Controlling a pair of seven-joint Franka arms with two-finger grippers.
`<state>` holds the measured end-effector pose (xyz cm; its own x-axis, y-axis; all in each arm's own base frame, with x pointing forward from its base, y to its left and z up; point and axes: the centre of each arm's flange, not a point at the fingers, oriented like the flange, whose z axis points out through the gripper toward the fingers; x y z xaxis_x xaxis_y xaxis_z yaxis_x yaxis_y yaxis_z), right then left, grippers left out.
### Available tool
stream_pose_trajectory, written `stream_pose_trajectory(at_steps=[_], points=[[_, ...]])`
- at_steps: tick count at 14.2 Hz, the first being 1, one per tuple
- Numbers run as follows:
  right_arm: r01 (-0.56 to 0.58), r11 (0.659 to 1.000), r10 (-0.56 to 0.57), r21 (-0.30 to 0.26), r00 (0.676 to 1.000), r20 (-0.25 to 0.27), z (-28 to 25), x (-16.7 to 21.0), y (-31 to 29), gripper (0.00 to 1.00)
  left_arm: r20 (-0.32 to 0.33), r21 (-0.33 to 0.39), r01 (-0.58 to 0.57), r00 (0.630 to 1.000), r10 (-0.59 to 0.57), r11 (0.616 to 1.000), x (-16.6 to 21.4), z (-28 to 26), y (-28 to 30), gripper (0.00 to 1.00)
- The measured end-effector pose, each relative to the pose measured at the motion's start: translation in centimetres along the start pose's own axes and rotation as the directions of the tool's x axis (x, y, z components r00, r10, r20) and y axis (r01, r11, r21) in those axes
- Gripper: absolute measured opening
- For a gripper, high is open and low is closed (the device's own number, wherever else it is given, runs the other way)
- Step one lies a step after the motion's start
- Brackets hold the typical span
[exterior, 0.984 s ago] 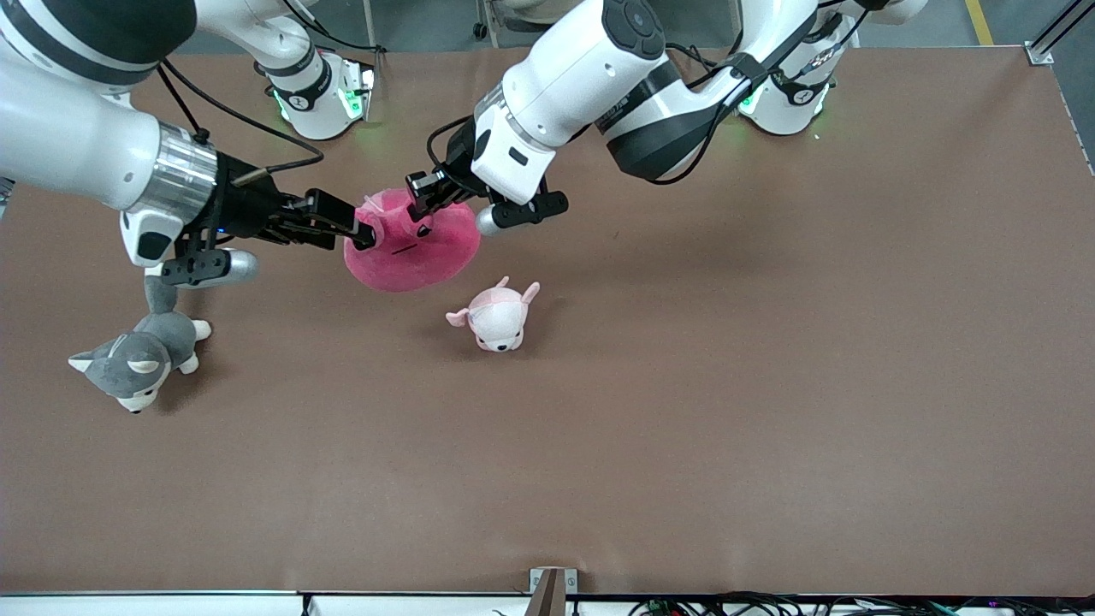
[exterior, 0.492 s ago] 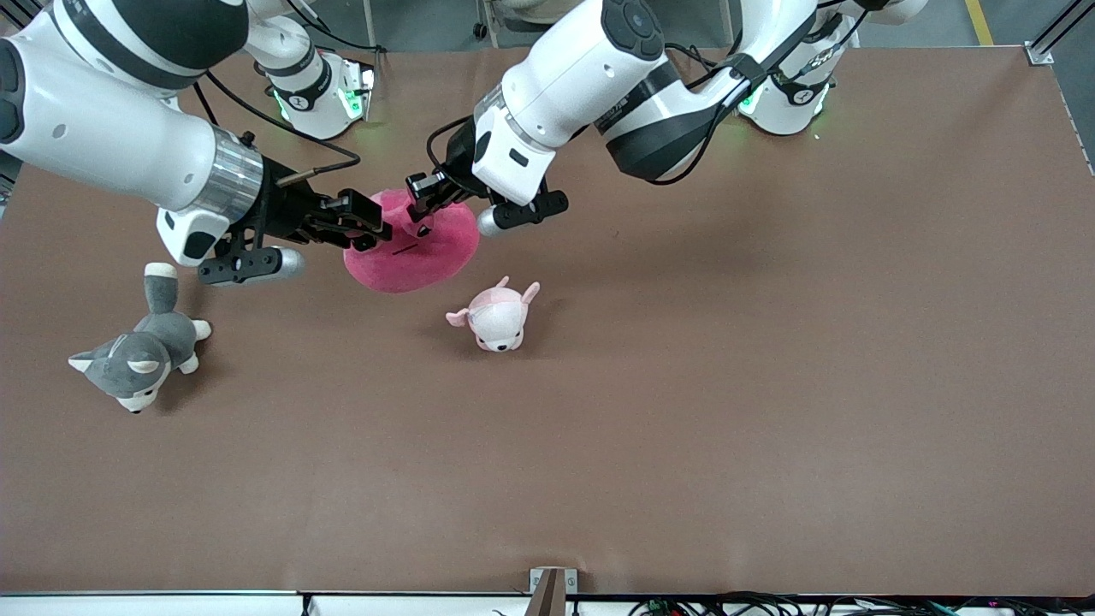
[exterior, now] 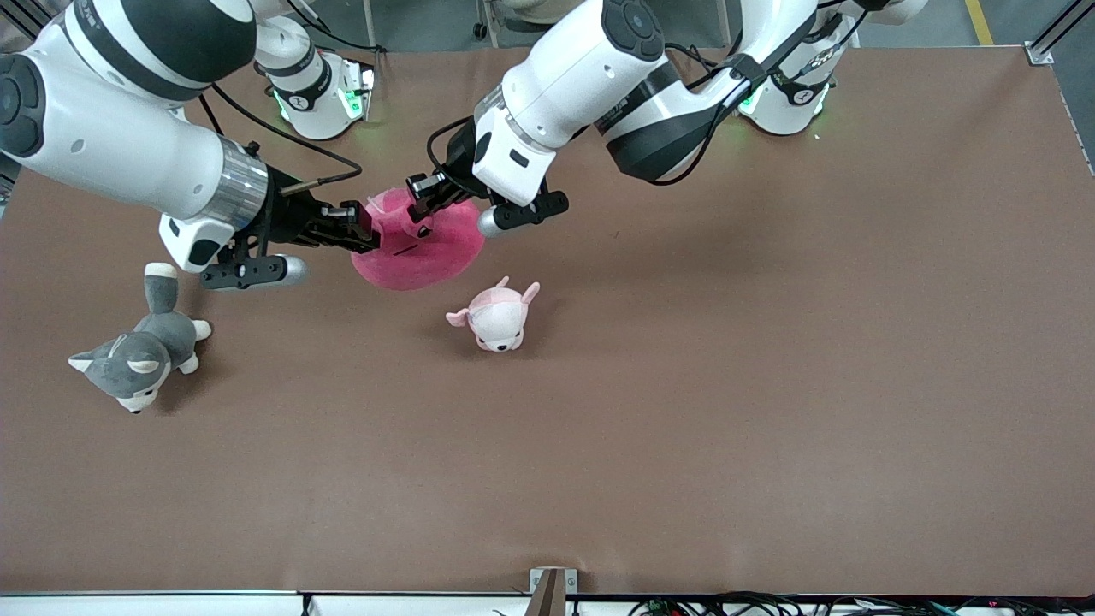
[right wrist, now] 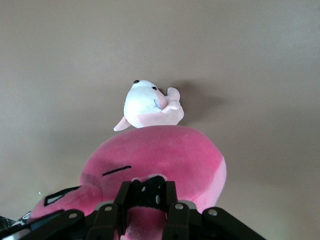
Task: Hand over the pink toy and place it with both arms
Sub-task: 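Close the right gripper on the pink plush held by the left gripper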
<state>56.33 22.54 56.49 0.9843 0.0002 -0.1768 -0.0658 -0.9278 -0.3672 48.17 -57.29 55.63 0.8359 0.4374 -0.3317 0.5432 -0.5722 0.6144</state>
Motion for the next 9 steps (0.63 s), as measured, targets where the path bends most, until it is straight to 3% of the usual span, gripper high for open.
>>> stream_pose_trajectory(at_steps=[3,6,9], points=[[0.000,1.000,0.000,-0.007,1.000,0.022,0.23,-0.23,0.06,0.11,0.000,0.002,0.014,1.000,-0.014,1.000,0.05,0.10,-0.06,0.11],[0.000,1.000,0.000,-0.008,1.000,0.026,0.26,-0.27,0.07,0.10,0.001,0.004,0.014,1.000,-0.014,1.000,0.07,0.21,-0.12,0.11],[0.000,1.000,0.000,-0.012,0.999,0.036,0.33,-0.39,0.10,0.10,-0.001,0.004,0.016,1.000,-0.016,1.000,0.26,0.15,-0.12,0.21]])
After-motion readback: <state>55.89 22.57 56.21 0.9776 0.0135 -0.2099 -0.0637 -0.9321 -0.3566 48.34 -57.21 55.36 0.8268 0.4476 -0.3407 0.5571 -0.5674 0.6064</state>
